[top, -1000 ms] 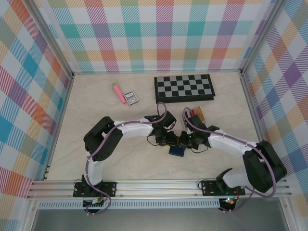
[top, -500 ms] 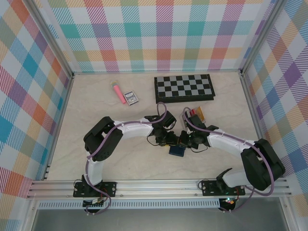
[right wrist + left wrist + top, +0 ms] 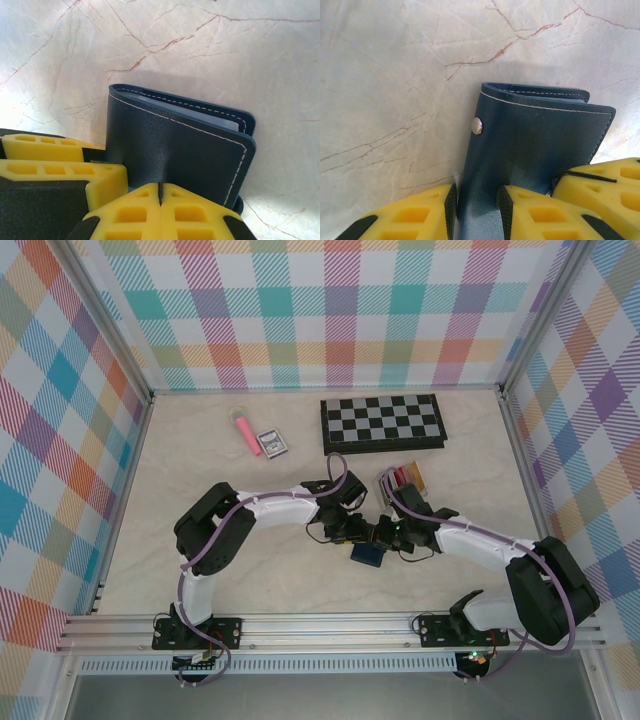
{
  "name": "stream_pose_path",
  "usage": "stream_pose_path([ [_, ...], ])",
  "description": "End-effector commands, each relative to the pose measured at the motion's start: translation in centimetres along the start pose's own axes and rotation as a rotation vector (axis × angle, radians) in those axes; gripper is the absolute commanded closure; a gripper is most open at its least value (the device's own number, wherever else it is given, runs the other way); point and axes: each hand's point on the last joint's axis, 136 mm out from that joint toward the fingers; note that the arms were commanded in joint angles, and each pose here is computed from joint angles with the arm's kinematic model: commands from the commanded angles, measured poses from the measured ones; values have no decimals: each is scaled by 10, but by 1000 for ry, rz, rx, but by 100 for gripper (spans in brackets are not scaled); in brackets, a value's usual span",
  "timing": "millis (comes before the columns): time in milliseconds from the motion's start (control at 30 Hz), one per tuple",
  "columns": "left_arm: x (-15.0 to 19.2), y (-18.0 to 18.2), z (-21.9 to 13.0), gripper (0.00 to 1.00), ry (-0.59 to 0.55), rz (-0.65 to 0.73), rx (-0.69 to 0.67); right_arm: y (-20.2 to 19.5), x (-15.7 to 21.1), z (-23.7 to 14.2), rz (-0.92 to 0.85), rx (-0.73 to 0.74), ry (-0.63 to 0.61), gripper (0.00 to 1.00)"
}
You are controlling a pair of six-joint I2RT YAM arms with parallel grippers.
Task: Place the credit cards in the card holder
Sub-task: Close the button on the card holder.
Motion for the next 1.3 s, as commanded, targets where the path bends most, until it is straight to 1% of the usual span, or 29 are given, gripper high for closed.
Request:
stream_pose_path([
  [0,15,24,20,69,43,-25,-79,-32,26,13,-9,110,80,100],
  [167,14,24,20,69,41,-29,-79,-45,37,24,-55,190,84,100],
  [333,15,26,20,70,40,-39,-84,-58,44,22,-71,228,33,100],
  [467,15,26,20,71,41,-43,-86,-62,43,16,-80,213,-3,100],
  [567,16,27,22,71,44,-44,-83,-60,44,15,-105,184,-8,100],
  [700,15,26,20,71,39,-44,-85,-52,44,8,-122,142,-14,100],
  [767,15,26,19,71,38,-44,-84,-40,42,1,-137,130,-3,100],
  [800,15,26,19,71,38,-44,-82,-36,40,-4,-136,140,1,99],
  [833,15,26,19,71,38,-46,-79,-33,37,-9,-129,154,0,92],
  [867,15,25,19,71,37,-50,-75,-30,35,-15,-123,171,5,88],
  [933,16,23,18,71,33,-61,-65,-24,28,-27,-123,208,3,84],
  [967,16,23,17,70,27,-78,-54,-25,25,-34,-109,242,-4,79],
  [1000,17,21,16,69,22,-92,-40,-25,23,-40,-100,261,-7,76],
  [1100,23,20,14,67,17,-154,-11,-25,21,-54,-71,306,14,72],
  [1133,19,13,13,66,-10,-160,29,-26,21,-57,-61,324,21,71],
  [1200,20,10,14,66,-17,-190,59,-23,25,-58,-52,321,51,66],
  [1267,23,7,16,66,-29,-226,91,-21,27,-59,-27,320,69,66],
])
Point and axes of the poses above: each hand's point on the last joint's axis, 136 mm out from that joint toward the fingers, its own z axis out along the fingers, its own y axis along the line the jaws close on, x = y × z, and after that the axes turned 5 degrees about z, right-handed
